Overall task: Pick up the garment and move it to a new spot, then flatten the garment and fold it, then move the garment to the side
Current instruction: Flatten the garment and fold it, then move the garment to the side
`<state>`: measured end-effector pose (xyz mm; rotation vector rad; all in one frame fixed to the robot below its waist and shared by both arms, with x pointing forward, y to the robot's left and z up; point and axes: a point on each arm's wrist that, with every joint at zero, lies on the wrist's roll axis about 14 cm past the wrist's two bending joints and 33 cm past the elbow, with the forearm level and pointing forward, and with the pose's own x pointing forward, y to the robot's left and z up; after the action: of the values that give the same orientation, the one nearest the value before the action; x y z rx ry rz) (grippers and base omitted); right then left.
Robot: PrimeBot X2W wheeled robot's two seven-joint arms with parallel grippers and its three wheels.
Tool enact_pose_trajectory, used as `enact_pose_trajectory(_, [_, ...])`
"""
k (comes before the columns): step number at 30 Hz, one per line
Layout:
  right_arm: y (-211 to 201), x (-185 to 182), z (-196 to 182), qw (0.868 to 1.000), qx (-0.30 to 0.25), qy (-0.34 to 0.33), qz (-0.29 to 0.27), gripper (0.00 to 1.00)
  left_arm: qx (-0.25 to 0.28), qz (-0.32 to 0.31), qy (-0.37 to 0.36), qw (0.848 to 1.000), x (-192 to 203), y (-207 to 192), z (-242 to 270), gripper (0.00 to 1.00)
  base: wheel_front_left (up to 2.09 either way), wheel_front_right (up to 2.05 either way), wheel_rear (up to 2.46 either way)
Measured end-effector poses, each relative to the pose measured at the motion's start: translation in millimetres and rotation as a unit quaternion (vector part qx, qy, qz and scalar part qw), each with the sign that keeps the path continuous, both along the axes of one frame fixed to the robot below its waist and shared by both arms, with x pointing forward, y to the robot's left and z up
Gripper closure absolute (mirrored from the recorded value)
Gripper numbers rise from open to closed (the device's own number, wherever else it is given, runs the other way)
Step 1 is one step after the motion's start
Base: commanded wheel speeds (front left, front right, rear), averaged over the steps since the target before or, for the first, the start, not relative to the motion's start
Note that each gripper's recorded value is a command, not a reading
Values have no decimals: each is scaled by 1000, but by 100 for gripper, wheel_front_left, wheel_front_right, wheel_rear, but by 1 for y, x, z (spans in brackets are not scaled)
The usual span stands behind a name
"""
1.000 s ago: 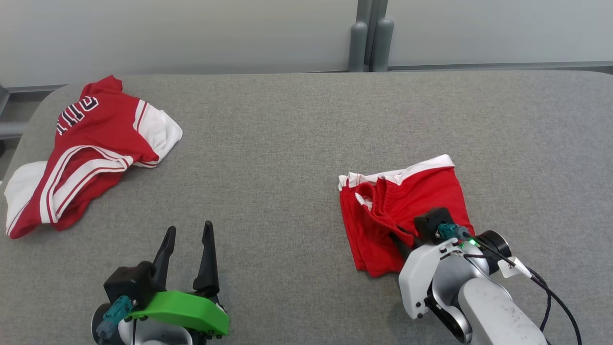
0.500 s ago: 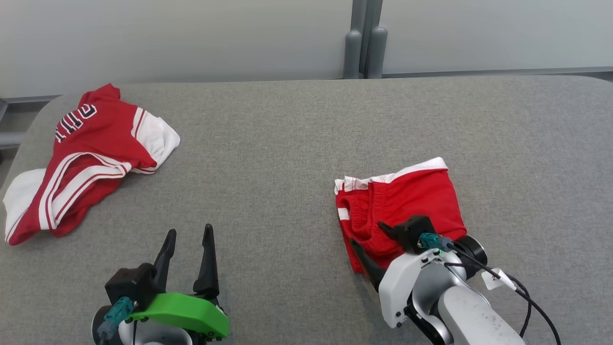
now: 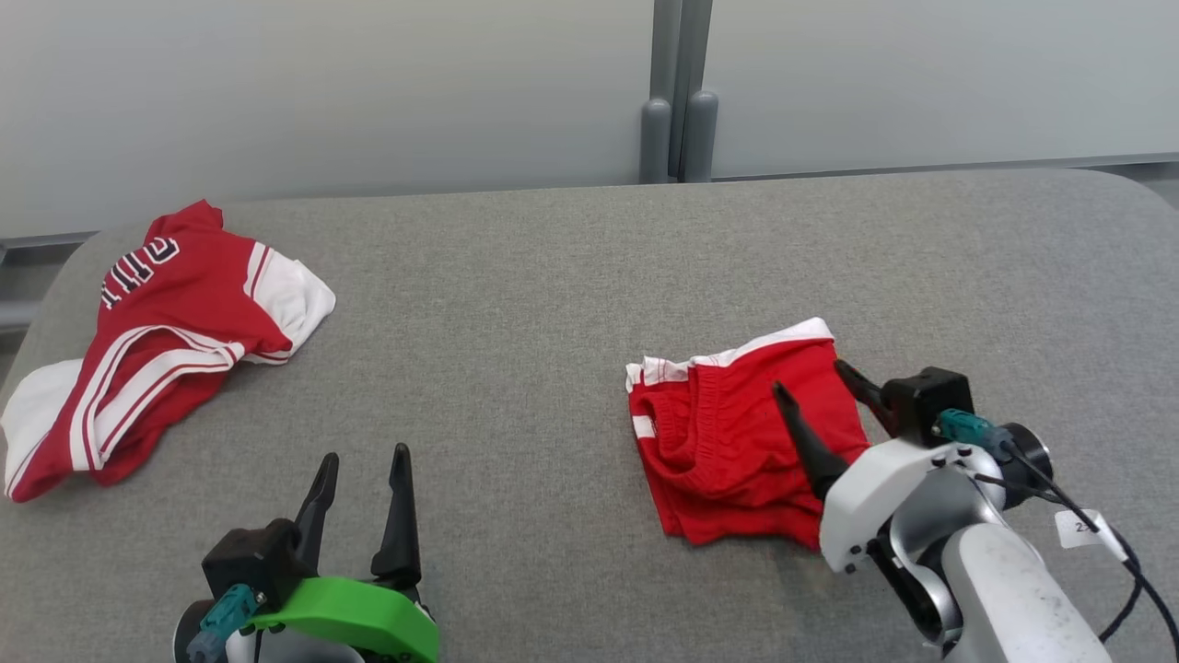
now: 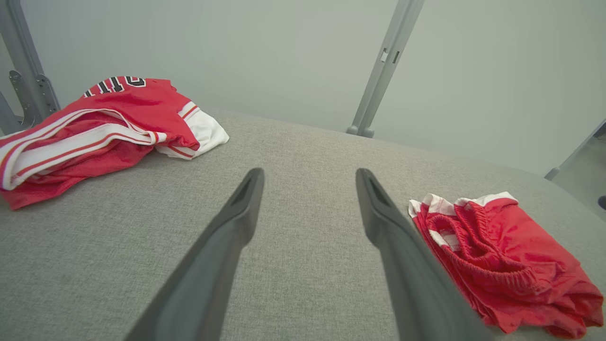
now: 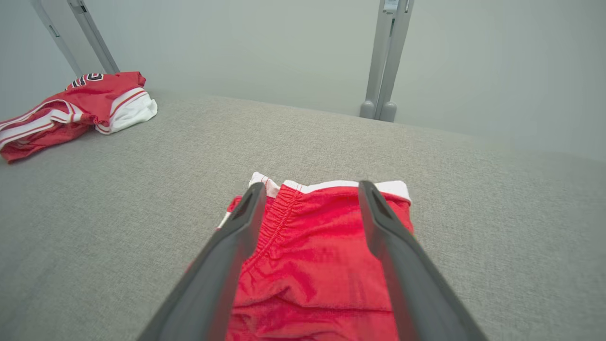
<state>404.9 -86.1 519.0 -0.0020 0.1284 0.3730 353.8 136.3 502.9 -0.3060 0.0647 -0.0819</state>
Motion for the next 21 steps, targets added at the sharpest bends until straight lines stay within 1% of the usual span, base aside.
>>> enact_pose_trajectory(4, [-32,2,1,999,-8,5,-42,0,4,-5,-9,1000,-1,-3,6,0,0,0,0])
enact_pose_trajectory(8, [-63,5,-7,997,-25,30,-73,0,6,-5,-14,1000,-2,-2,10,0,0,0,0])
enact_pose_trajectory(14, [-82,11,-28,991,-6,97,-90,0,11,6,-14,1000,-3,4,10,0,0,0,0])
enact_pose_trajectory(21, [-85,22,-60,980,21,178,-89,0,13,23,-8,1000,-2,16,7,0,0,0,0])
